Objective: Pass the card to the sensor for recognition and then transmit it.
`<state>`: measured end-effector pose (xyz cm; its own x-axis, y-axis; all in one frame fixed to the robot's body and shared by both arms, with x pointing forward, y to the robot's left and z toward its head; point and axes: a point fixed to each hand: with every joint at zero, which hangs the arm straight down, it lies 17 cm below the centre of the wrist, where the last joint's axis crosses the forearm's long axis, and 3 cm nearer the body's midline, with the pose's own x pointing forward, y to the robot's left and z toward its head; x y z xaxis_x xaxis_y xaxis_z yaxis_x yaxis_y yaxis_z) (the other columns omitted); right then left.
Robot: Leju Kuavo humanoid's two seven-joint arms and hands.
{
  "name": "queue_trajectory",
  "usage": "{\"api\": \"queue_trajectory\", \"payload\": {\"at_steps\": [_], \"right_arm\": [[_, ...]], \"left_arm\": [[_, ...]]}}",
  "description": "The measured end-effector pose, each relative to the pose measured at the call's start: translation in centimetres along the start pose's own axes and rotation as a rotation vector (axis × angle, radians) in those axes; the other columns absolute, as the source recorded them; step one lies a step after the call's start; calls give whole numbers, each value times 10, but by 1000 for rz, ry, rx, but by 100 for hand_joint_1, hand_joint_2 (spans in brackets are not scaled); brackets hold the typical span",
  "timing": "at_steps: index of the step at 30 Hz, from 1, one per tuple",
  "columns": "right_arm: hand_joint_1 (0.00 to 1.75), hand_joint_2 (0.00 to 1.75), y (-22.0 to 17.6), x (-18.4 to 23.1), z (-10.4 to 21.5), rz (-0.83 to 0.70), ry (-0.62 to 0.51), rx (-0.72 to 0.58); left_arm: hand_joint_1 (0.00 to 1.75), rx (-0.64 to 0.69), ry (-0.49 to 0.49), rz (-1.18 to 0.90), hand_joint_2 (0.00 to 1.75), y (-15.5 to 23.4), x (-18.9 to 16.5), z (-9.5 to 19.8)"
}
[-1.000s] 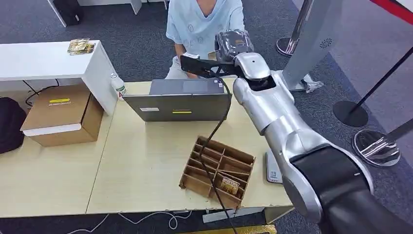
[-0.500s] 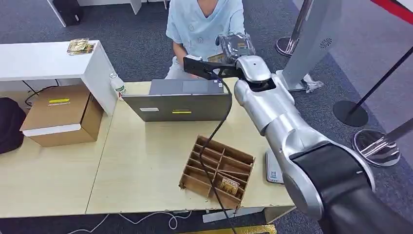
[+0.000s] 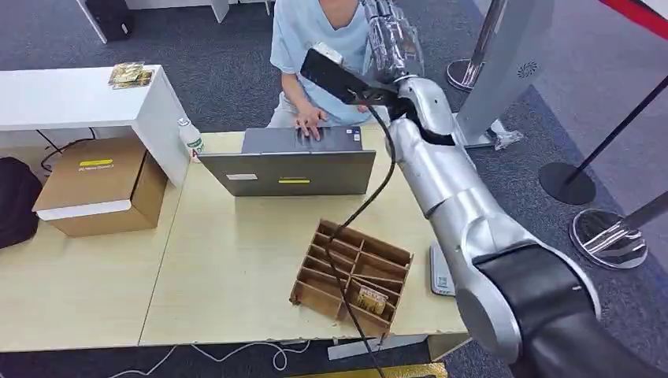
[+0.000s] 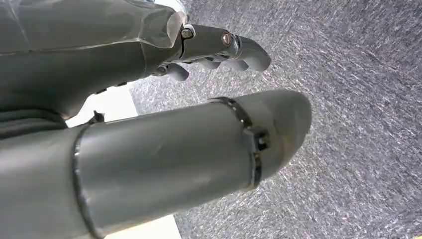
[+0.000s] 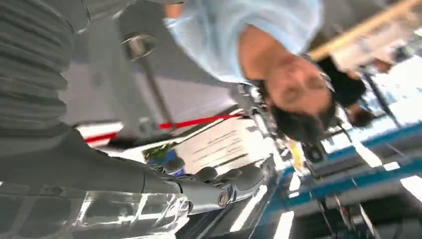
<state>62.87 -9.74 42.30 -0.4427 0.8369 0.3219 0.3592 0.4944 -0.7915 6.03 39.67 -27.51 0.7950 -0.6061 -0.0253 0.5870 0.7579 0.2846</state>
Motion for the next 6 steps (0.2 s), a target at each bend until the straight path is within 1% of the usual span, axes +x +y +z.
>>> {"api": "queue_trajectory", "payload": {"at_steps": [3, 6], "right_arm": [[0, 175, -21, 18, 20, -401, -58, -91], [0, 175, -43, 22, 50, -706, -100, -170]], "left_arm": [[0, 2, 11, 8, 0, 0, -2, 0], [0, 2, 25, 20, 0, -1, -6, 0]]}}
